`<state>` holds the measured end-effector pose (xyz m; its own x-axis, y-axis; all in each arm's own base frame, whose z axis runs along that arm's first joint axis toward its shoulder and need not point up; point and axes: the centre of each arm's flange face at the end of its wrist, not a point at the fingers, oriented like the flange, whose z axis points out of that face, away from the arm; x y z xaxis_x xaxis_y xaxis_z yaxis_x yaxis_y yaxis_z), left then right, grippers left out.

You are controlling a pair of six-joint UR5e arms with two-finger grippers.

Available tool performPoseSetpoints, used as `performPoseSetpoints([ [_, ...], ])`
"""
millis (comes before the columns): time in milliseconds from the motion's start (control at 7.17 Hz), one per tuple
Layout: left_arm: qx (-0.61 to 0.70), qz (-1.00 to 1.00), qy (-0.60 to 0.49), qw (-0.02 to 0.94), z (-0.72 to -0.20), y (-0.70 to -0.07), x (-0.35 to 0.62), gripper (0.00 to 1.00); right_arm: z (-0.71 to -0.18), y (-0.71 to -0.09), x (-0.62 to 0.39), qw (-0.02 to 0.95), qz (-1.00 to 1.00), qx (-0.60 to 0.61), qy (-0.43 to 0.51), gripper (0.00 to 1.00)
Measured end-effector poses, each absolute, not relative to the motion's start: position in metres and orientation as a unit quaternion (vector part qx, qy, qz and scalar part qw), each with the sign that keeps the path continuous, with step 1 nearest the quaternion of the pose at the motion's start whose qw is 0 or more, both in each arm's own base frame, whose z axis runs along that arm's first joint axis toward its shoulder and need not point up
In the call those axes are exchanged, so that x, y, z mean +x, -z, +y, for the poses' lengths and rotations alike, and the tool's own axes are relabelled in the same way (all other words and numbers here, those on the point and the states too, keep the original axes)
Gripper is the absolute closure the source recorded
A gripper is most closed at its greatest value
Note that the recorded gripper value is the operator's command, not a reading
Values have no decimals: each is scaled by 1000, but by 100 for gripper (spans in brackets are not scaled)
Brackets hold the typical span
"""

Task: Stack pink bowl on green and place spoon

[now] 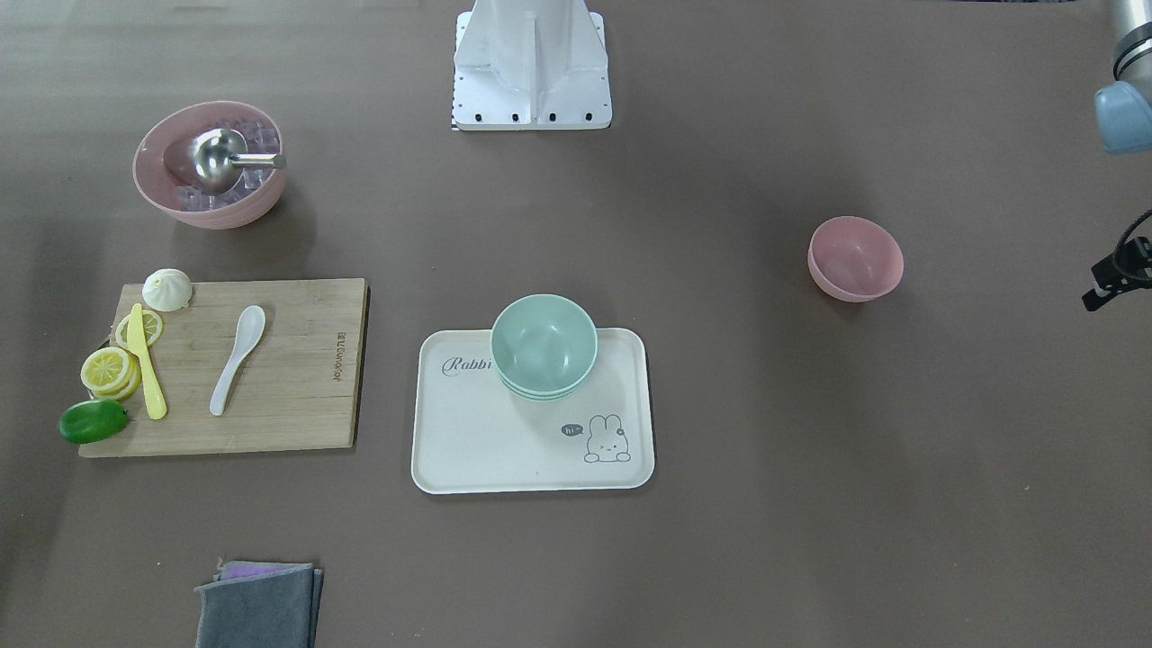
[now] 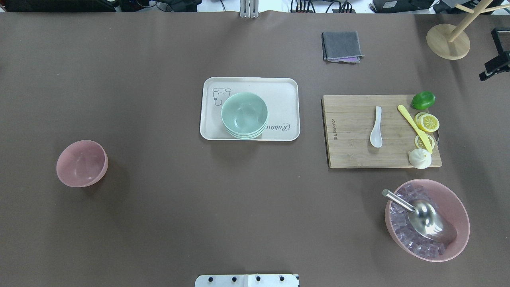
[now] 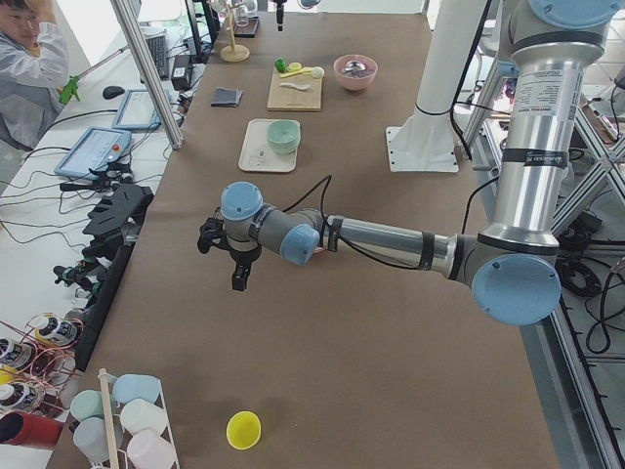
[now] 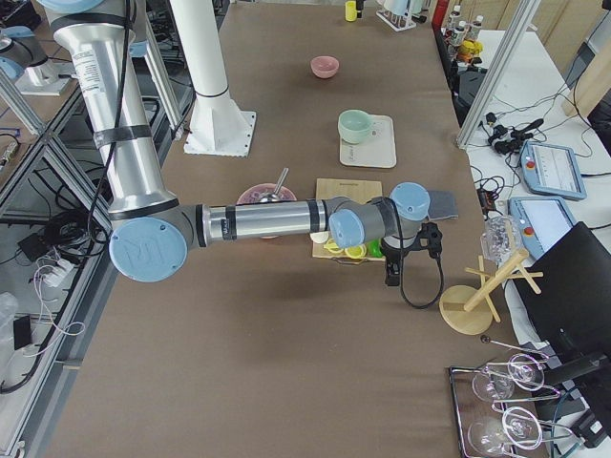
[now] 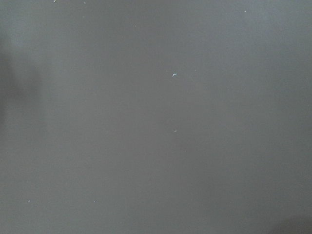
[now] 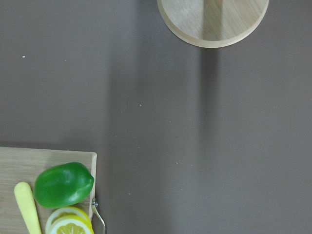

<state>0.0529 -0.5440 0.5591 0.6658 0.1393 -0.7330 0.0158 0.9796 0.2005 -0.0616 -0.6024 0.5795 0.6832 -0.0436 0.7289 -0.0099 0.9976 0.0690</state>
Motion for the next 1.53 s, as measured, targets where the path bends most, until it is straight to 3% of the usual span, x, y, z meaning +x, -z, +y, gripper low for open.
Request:
performPoseSetpoints([
  [837,84,422,-21,902,-527,-548,62,2,-598,-566,-104,909,-409,62,58,0],
  [1116,60,447,-22,892,-494,-513,128,3,-593,-562,-136,911,-401,64,69,0],
  [1535,45,442,-54,894,-417,-512,247,8,-602,-520,-180,910,-408,60,39,0],
])
